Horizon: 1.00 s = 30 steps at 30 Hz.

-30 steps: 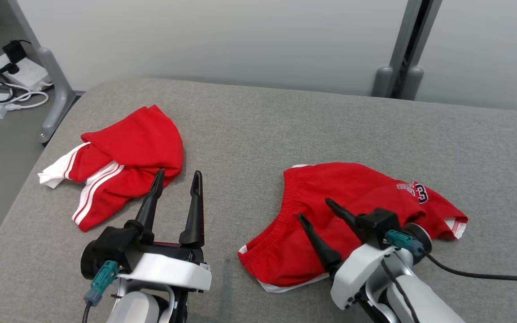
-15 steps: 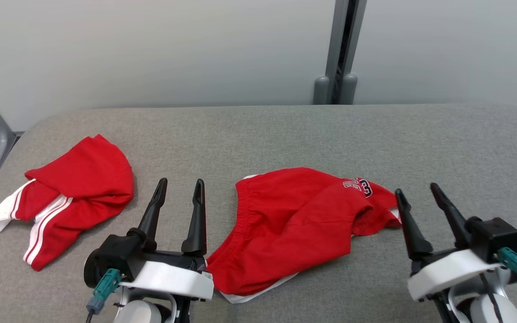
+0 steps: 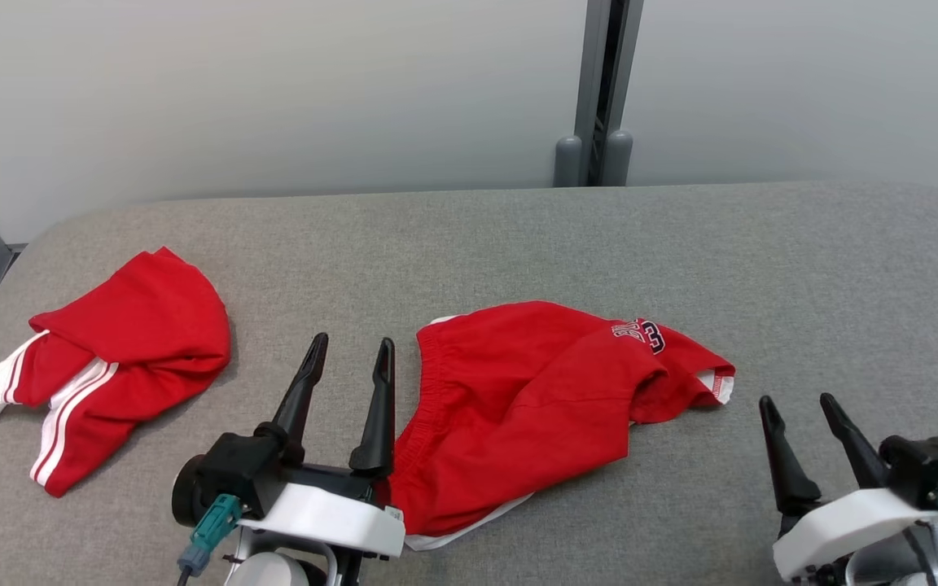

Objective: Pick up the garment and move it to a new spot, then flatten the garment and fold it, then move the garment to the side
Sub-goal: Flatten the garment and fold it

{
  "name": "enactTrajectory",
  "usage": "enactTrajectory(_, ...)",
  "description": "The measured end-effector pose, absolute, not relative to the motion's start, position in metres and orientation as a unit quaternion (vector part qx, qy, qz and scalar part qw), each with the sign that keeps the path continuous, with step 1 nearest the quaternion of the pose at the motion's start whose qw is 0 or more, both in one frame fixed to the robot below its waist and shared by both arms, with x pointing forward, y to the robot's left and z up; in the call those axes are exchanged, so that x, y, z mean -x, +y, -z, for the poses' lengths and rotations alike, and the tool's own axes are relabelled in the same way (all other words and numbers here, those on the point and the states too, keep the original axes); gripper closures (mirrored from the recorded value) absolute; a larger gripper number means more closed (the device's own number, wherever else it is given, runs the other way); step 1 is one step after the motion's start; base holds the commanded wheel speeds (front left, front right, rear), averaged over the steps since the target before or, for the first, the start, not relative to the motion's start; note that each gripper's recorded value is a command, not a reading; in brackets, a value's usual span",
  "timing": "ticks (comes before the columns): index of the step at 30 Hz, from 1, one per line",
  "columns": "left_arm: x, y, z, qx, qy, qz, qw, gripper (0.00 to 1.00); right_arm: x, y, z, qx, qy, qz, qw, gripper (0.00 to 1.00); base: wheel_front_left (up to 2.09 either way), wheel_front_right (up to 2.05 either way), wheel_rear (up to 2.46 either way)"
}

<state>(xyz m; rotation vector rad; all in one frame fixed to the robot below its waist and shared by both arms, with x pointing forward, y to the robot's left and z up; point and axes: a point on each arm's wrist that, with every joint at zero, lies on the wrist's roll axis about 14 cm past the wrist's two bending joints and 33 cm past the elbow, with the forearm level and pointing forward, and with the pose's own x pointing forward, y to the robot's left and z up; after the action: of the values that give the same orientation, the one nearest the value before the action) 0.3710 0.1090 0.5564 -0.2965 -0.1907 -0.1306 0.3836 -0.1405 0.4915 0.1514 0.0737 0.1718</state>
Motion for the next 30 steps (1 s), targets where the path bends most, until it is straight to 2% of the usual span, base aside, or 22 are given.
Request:
enactTrajectory(5,-0.379,0.113,-0.55,0.144,-0.086,0.058,0.984,0.0,-0.41,-0.153,-0.472,-0.121,0.074,-0.057,0.988,0.0,0.0,0.0,0.0)
enactTrajectory(13,-0.393,0.13,-0.534,0.132,-0.067,0.035,0.988,0.0,-0.458,-0.153,-0.427,-0.16,0.154,-0.047,0.974,0.0,0.0,0.0,0.0)
enactTrajectory(18,-0.396,0.147,-0.525,0.126,-0.057,0.01,0.99,0.0,-0.465,-0.141,-0.386,-0.128,0.229,-0.072,0.962,0.0,0.0,0.0,0.0)
enactTrajectory(24,-0.396,0.158,-0.519,0.121,-0.048,-0.007,0.991,0.0,-0.472,-0.119,-0.366,-0.095,0.261,-0.114,0.954,0.0,0.0,0.0,0.0)
enactTrajectory(25,-0.396,0.159,-0.518,0.12,-0.047,-0.008,0.992,0.0,-0.473,-0.116,-0.364,-0.09,0.263,-0.121,0.953,1.0,0.0,0.0,0.0)
enactTrajectory(30,-0.396,0.162,-0.519,0.118,-0.049,-0.013,0.992,0.0,-0.486,-0.115,-0.371,-0.067,0.239,-0.134,0.959,1.0,0.0,0.0,0.0)
